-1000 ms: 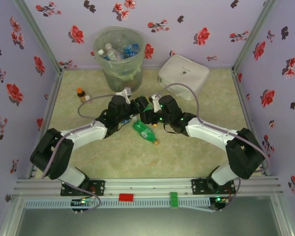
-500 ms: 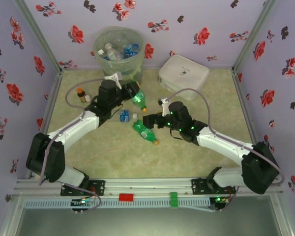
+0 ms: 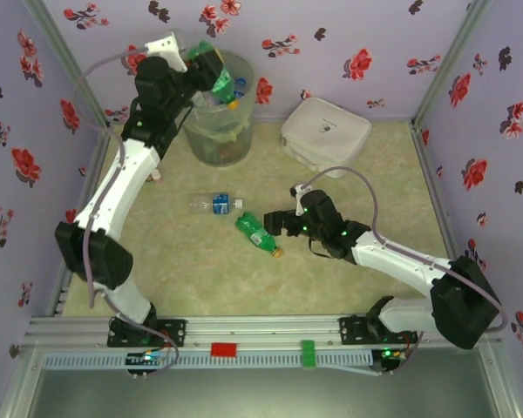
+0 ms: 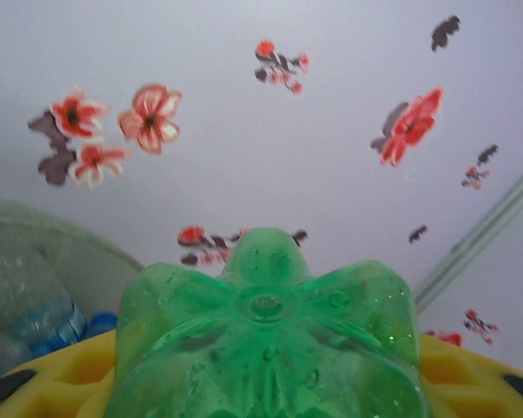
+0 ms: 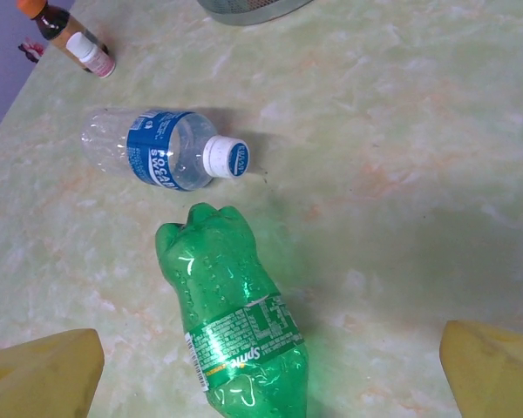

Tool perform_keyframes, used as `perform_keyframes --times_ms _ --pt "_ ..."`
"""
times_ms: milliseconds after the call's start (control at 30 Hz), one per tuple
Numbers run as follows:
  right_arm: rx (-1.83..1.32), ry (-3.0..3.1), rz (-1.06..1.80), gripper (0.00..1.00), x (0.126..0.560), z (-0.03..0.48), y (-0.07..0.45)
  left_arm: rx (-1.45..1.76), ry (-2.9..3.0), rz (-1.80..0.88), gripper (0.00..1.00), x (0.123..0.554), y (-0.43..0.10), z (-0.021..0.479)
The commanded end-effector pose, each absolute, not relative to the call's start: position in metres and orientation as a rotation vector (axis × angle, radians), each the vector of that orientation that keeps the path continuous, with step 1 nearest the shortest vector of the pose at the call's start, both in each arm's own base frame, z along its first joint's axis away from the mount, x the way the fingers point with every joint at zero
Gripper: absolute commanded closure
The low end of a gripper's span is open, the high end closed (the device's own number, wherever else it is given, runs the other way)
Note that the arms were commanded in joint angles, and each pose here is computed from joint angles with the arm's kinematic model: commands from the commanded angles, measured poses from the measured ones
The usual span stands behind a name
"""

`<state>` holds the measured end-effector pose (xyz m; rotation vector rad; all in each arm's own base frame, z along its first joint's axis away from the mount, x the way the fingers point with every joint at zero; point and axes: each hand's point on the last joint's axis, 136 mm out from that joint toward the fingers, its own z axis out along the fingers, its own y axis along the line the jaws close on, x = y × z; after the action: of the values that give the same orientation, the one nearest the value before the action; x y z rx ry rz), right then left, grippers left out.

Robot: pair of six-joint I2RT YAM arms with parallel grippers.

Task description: Put the plastic bottles in the bin

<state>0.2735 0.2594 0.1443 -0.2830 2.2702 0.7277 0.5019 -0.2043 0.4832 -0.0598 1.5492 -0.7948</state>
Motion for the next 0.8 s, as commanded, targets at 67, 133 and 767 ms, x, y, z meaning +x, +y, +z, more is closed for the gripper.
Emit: perform_keyframes --times_ms 67,133,767 --pt "-0.216 2.25 0.711 0.0 0.271 0.147 0.25 -0.088 1.574 -0.688 0.62 0.559 -0.194 0.464" --pt "-0.211 2.248 0.712 0.0 0.27 0.148 0.249 -0.104 1.589 -0.673 0.62 0.575 -0.195 0.452" --pt "-0.252 2.29 0.633 0.0 0.263 0.13 0.24 -0.219 1.762 -0.656 0.0 0.616 -0.187 0.39"
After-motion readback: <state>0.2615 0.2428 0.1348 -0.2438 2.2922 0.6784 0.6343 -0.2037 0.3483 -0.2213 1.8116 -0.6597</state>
